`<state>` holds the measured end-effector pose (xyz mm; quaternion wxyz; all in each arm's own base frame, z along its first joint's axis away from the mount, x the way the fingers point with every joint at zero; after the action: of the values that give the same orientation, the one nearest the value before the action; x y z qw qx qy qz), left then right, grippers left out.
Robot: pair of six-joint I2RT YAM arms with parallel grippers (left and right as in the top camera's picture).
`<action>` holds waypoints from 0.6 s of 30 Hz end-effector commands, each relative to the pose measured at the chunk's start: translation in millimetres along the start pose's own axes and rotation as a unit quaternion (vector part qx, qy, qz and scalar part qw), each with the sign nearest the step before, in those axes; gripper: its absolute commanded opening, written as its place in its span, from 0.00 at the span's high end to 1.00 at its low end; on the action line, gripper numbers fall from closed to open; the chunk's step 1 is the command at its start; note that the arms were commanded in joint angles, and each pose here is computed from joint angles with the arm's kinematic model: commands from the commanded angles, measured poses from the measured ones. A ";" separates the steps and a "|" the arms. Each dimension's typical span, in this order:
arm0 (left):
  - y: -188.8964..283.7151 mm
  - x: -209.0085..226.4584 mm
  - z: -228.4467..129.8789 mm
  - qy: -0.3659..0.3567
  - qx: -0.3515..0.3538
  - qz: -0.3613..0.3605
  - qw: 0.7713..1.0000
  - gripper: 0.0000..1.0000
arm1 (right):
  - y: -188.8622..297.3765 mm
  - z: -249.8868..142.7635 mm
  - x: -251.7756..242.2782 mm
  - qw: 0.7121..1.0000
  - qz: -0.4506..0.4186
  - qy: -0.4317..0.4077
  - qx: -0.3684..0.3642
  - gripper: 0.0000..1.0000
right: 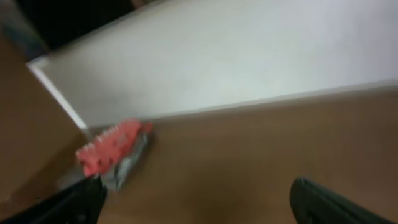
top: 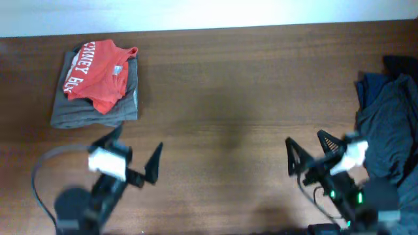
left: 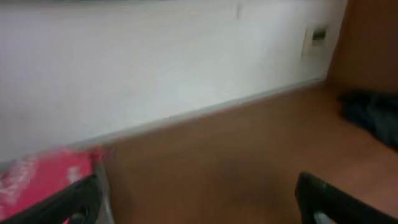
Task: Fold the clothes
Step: 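Reach the right gripper to the dark green shirt at right edge and grasp it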
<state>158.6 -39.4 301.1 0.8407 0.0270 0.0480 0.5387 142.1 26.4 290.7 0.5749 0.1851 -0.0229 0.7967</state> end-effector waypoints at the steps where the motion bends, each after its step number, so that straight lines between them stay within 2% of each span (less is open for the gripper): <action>1: -30.9 11.8 42.6 0.035 0.066 0.000 0.997 0.01 | -18.2 20.1 -9.6 0.994 -0.063 -0.027 0.079 0.01; 6: -78.5 30.2 70.8 0.065 0.191 -0.001 0.979 0.01 | -47.7 48.8 -14.8 0.968 -0.097 -0.035 0.231 0.01; 8: -94.2 36.3 75.0 0.073 0.231 -0.003 0.970 0.01 | -63.9 59.3 -17.6 0.960 -0.099 -0.051 0.258 0.01; 11: -117.0 42.8 76.3 0.095 0.271 -0.017 0.958 0.01 | -91.2 55.2 -32.1 0.940 -0.118 -0.067 0.312 0.01; 14: -129.0 45.6 68.7 0.106 0.286 -0.029 0.952 0.01 | -107.9 52.8 -63.6 0.917 -0.212 -0.092 0.324 0.01; 18: -134.4 48.0 64.0 0.109 0.293 -0.029 0.949 0.01 | -118.8 49.9 -139.0 0.850 -0.391 -0.157 0.316 0.08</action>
<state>304.8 -50.6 341.7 0.7886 0.2171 0.3076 0.4863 286.5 -19.4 281.6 0.6389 0.4677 0.2298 0.5659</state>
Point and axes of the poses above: each gripper's point midway between its finger pads, its own y axis back along the fingers, its own x axis along the line the jaws close on, z = x × y, the point moved 9 cm from there along y, back along the fingers, and after that the axes turned 4 degrees about y, right-handed, at the moved point
